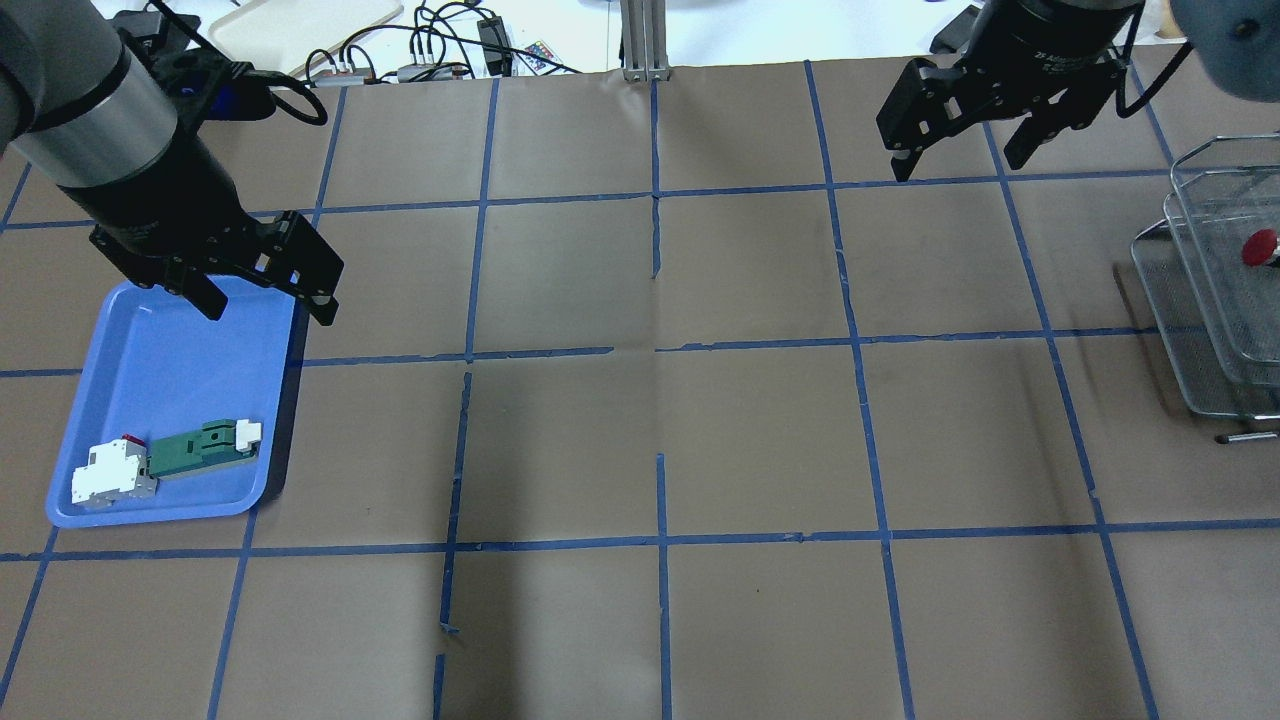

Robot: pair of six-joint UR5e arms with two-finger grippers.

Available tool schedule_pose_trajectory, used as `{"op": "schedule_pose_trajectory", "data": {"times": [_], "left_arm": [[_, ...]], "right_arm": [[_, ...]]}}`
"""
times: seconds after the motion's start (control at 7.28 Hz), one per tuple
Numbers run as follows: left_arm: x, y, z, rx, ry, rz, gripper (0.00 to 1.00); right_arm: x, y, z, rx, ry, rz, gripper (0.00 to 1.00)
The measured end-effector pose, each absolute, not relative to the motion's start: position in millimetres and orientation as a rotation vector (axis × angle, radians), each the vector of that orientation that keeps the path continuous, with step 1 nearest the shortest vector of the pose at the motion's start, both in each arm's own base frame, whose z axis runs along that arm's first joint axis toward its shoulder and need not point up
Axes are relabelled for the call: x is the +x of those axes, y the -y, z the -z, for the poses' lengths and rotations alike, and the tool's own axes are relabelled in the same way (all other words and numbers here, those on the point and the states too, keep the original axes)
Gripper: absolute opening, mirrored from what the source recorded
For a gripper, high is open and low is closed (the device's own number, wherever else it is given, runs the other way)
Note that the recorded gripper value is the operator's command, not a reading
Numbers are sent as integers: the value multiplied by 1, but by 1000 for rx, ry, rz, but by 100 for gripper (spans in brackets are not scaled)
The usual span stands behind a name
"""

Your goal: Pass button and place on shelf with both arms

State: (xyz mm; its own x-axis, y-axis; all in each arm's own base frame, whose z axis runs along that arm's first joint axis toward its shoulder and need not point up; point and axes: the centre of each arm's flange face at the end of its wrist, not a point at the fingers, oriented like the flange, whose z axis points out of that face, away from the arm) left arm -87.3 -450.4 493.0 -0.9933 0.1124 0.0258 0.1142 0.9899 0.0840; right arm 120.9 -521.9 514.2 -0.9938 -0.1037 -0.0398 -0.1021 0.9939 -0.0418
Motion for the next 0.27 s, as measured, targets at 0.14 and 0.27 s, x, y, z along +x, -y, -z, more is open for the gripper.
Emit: {"op": "schedule_pose_trajectory", "data": {"times": [0.14,0.27], "left_arm": [[-87,450,-493,-178,3113,132,100],[-87,450,-493,-179,3114,131,100]], "right_arm": [[120,521,-513,-155,-3100,51,100],[120,521,-513,-154,-3103,45,100]]}}
